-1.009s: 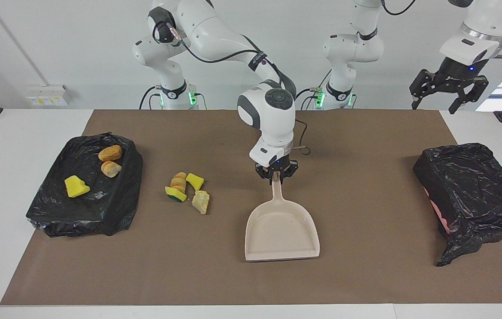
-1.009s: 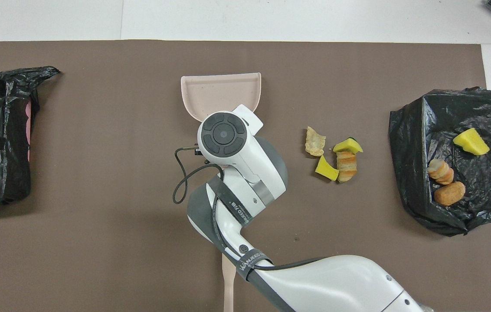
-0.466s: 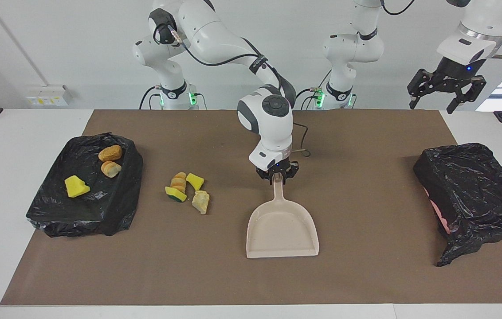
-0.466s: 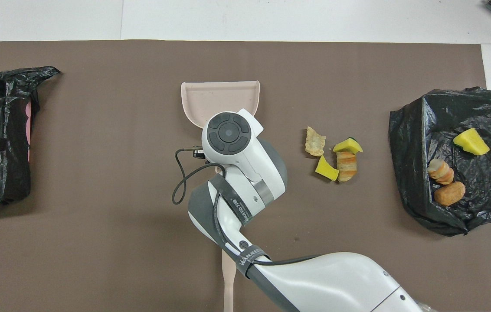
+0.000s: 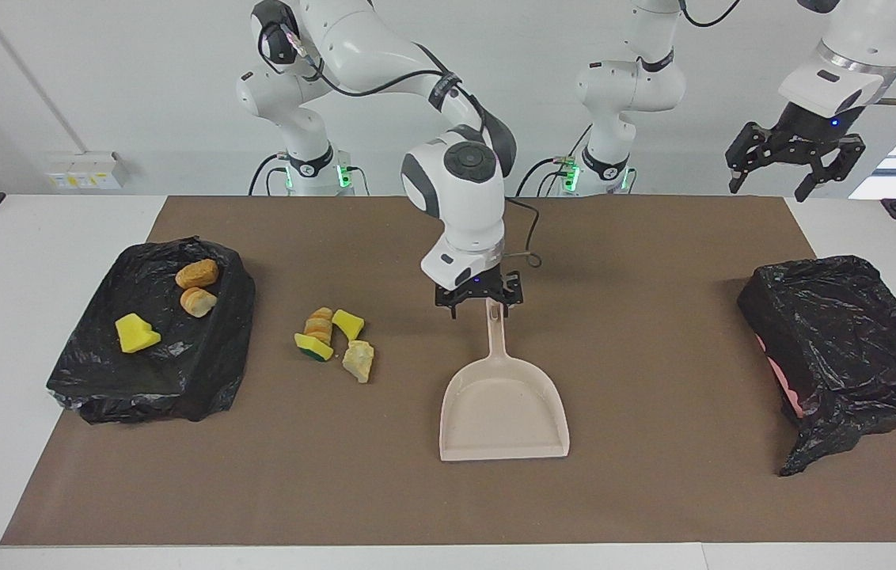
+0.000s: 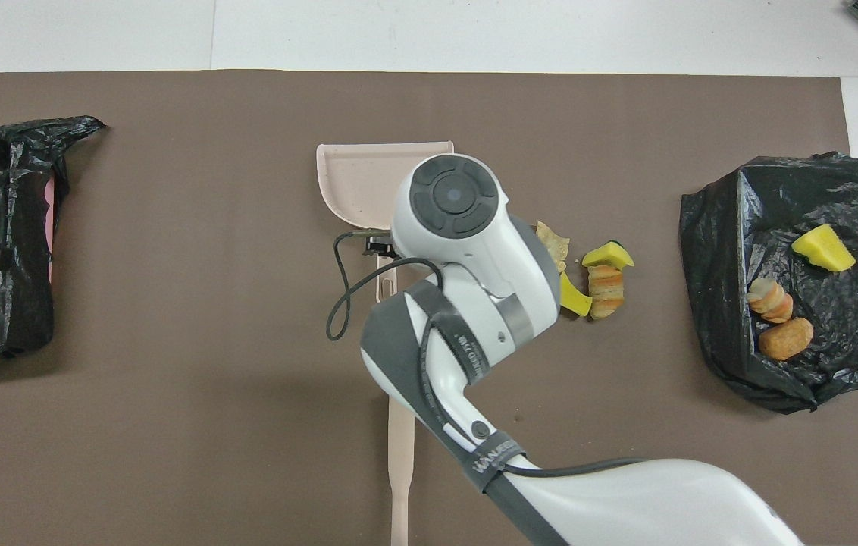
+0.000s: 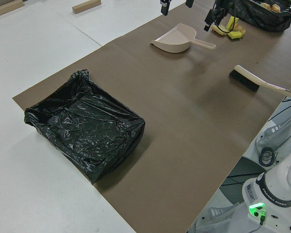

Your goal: Sweep and dump trash in bin

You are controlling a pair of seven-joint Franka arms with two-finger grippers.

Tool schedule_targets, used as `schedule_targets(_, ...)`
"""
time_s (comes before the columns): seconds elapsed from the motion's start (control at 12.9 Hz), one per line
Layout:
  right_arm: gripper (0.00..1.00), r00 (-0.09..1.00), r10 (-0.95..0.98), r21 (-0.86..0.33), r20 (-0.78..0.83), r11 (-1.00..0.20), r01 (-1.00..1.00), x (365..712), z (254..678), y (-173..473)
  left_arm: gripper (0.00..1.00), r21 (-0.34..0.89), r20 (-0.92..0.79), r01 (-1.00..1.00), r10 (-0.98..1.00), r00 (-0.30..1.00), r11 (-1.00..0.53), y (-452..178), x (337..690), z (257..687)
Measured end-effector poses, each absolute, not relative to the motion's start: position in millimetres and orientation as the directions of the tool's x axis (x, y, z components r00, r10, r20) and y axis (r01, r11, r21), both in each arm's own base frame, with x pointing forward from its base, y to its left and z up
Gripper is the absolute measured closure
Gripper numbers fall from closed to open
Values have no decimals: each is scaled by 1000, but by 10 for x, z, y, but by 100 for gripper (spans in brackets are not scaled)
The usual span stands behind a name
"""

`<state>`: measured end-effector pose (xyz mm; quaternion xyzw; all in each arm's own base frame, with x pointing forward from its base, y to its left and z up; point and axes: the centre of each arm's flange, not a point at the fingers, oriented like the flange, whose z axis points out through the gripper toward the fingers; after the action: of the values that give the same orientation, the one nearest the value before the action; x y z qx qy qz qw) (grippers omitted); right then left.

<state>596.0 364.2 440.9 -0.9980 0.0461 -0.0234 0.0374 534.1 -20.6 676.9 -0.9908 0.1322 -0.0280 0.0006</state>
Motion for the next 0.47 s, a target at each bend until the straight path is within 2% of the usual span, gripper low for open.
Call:
schedule_targets(0.16, 0, 995, -100, -53, -10, -994, -101, 5878, 4846, 3282, 0, -9, 55, -263, -263, 963, -965, -213, 5341, 6767)
schedule_targets(0.47, 0, 989, -68, -5, -131, -998, -70, 5291, 5403, 3142, 0, -7, 58, -315, -315, 947, -949, -526, 5372, 6645)
